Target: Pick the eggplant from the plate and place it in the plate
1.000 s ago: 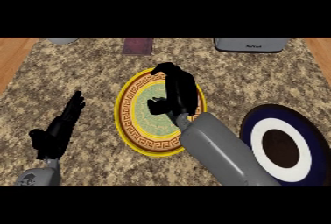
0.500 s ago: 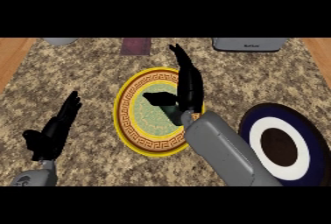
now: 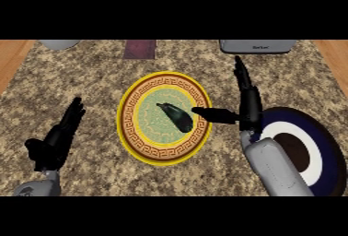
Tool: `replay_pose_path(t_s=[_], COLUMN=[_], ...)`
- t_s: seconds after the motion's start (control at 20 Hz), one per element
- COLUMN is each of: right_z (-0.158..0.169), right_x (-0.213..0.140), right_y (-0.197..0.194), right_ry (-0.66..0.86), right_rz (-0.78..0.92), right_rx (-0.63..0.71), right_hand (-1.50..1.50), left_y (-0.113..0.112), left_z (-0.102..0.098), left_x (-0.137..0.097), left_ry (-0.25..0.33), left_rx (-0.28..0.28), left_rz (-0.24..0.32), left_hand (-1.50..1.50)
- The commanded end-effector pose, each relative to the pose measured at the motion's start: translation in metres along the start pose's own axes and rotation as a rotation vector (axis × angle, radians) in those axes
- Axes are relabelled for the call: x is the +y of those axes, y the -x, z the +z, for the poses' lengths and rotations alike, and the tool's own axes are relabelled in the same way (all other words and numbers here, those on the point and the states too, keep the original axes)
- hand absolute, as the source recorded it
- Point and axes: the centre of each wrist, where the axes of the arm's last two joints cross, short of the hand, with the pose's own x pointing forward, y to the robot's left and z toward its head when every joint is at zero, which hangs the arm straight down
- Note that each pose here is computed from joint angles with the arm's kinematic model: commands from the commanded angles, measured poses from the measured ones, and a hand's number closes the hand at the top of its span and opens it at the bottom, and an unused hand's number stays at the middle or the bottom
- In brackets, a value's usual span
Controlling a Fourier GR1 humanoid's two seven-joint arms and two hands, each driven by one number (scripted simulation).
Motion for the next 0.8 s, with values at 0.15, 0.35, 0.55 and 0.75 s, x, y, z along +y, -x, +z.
replay_pose_path(t_s=[0.15, 0.35, 0.55, 0.75], right_z=[0.0, 0.012, 0.006, 0.004], right_x=[-0.091, -0.107, -0.144, -0.148], right_y=[0.046, 0.071, 0.088, 0.096], right_ry=[-0.059, -0.115, -0.125, -0.12], right_rz=[-0.017, -0.004, -0.005, 0.022], right_rx=[-0.066, -0.079, -0.069, -0.06], right_hand=[-1.5, -1.5, -1.5, -1.5], left_y=[0.009, -0.003, 0.009, -0.016], left_z=[-0.021, 0.0, 0.008, -0.007], left_x=[0.007, 0.002, 0.005, -0.004], left_ry=[-0.013, -0.005, 0.012, -0.004], left_rx=[0.006, -0.021, -0.003, -0.013], left_rz=[0.007, 0.001, -0.01, -0.013], left_hand=[0.0, 0.0, 0.0, 0.0])
